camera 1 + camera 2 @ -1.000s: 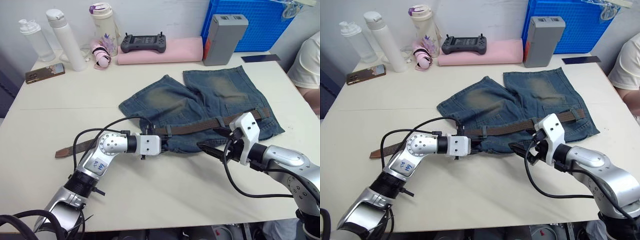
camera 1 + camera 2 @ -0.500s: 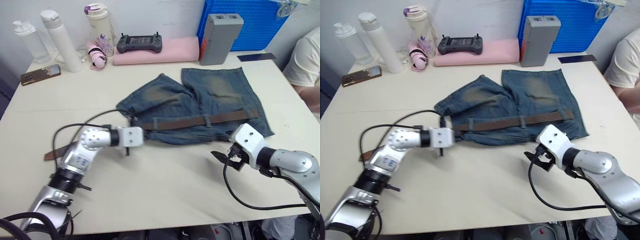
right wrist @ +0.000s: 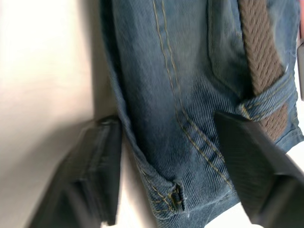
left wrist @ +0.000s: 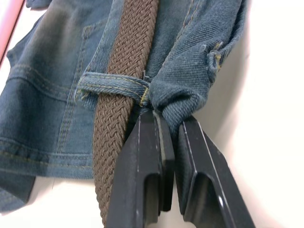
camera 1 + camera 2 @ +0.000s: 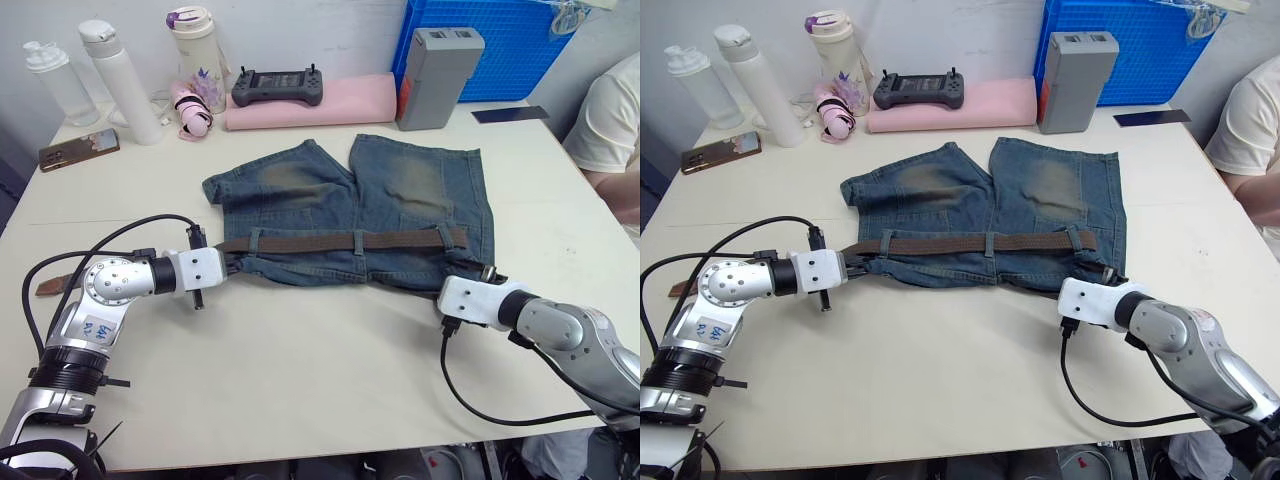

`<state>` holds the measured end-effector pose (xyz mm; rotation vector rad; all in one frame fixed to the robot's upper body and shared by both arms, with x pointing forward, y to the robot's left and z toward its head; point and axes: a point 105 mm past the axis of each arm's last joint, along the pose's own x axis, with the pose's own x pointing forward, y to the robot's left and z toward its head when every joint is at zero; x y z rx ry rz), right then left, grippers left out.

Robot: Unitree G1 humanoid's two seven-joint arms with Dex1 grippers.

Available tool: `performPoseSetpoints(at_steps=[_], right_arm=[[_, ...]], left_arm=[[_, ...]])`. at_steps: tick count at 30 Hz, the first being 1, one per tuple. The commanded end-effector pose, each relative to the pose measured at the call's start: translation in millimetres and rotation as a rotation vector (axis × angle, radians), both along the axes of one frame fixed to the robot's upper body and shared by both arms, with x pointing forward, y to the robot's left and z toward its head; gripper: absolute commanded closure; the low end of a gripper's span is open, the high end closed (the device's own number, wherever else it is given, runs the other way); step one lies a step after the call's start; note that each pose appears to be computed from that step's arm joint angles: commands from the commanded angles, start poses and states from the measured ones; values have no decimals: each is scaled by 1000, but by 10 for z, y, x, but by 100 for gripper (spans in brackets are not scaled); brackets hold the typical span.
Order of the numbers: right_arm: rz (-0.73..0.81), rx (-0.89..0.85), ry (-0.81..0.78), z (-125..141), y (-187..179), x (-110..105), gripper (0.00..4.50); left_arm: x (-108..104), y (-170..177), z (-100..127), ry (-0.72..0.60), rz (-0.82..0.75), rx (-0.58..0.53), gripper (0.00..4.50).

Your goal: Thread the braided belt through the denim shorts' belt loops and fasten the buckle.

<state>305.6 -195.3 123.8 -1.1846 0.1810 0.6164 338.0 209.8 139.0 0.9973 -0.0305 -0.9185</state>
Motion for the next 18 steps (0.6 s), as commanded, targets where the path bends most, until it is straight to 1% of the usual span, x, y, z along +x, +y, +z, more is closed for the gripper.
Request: performPoseSetpoints(at_steps=[1,2,3,4,5,7,9,11,14,18], right_arm=[[3,0,-1,-39,77,52,289],[13,10,-8,-28,128,67,320],[27,24,-16,-14,197,85,369],[43,33,-26,-2,267,101,402],[63,44,-36,10,344,117,448],[95,56,-40,9,467,134,448],[102,58,-34,-18,511,151,448],[100,52,-18,-58,518,166,448],[73,56,26,-126,484,211,448],[64,54,49,-161,458,236,448]], left_arm=[[4,482,142,-61,150,44,450],[-5,572,142,-63,177,52,450],[-22,667,135,-62,202,65,450],[-39,744,131,-64,222,77,450],[-53,807,125,-64,242,83,450],[-95,852,103,-60,249,88,450],[-144,813,71,-47,229,70,450],[-182,761,33,-33,212,55,450],[-265,600,-82,10,165,19,450],[-314,582,-160,36,165,28,450]])
